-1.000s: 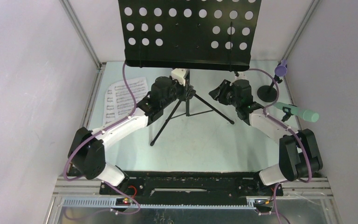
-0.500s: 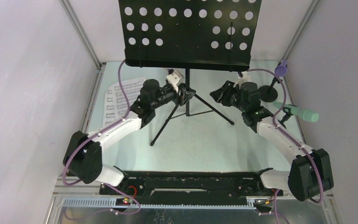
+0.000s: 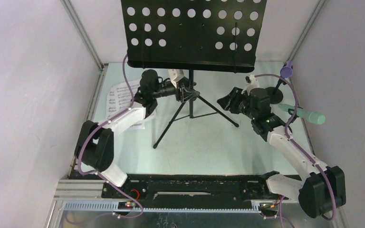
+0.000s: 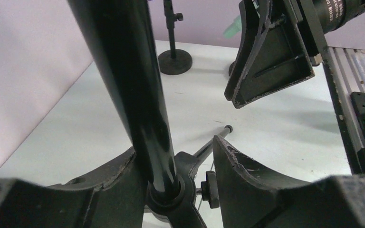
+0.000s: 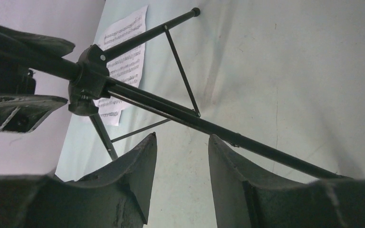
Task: Pack up the instrument practice props
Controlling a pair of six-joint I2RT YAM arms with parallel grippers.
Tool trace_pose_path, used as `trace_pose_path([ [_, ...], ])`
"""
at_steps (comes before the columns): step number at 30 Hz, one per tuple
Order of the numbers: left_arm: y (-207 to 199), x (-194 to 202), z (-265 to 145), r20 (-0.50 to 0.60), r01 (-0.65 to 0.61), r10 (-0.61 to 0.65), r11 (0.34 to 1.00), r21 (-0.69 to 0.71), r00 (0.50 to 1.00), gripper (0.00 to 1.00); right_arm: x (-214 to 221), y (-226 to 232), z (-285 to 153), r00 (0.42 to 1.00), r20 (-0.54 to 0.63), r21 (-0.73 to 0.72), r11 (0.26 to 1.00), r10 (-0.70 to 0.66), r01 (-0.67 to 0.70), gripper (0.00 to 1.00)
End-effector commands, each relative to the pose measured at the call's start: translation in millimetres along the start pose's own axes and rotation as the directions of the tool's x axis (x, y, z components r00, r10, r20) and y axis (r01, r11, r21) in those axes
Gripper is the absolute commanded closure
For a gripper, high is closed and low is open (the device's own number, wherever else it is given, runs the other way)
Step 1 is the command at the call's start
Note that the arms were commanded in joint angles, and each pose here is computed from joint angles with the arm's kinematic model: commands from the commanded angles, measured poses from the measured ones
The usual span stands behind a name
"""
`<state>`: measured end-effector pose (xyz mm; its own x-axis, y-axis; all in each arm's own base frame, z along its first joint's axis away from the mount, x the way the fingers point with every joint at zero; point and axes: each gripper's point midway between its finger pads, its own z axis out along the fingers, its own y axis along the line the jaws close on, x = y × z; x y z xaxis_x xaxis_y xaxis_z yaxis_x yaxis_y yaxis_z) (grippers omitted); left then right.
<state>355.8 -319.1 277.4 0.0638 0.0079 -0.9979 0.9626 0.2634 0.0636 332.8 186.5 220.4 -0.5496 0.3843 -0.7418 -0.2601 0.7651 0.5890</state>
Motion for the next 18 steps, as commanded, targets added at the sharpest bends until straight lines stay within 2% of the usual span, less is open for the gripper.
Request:
trace_pose_path([
  [1, -3, -25, 8, 0.041, -0.053, 0.049, 0.994, 0.098, 0.998, 0.45, -4, 4, -13, 0.999, 0.013, -0.003, 0.999, -0.039, 0.039, 0.48],
  [4, 2, -16, 9, 0.001, -0.032, 0.032, 0.995, 0.096, 0.999, 0.51, -6, 5, -18, 0.999, 0.022, 0.000, 0.999, -0.047, 0.047, 0.48],
  [11, 5, -7, 7, -0.063, -0.017, 0.024, 0.995, 0.100, 0.998, 0.74, -8, 7, -24, 0.998, 0.036, -0.005, 0.999, -0.044, 0.044, 0.47],
  [18, 9, 10, 3, -0.130, -0.026, 0.036, 0.997, 0.075, 0.991, 0.72, -2, 6, -27, 0.999, 0.030, -0.009, 1.000, -0.030, 0.030, 0.47],
])
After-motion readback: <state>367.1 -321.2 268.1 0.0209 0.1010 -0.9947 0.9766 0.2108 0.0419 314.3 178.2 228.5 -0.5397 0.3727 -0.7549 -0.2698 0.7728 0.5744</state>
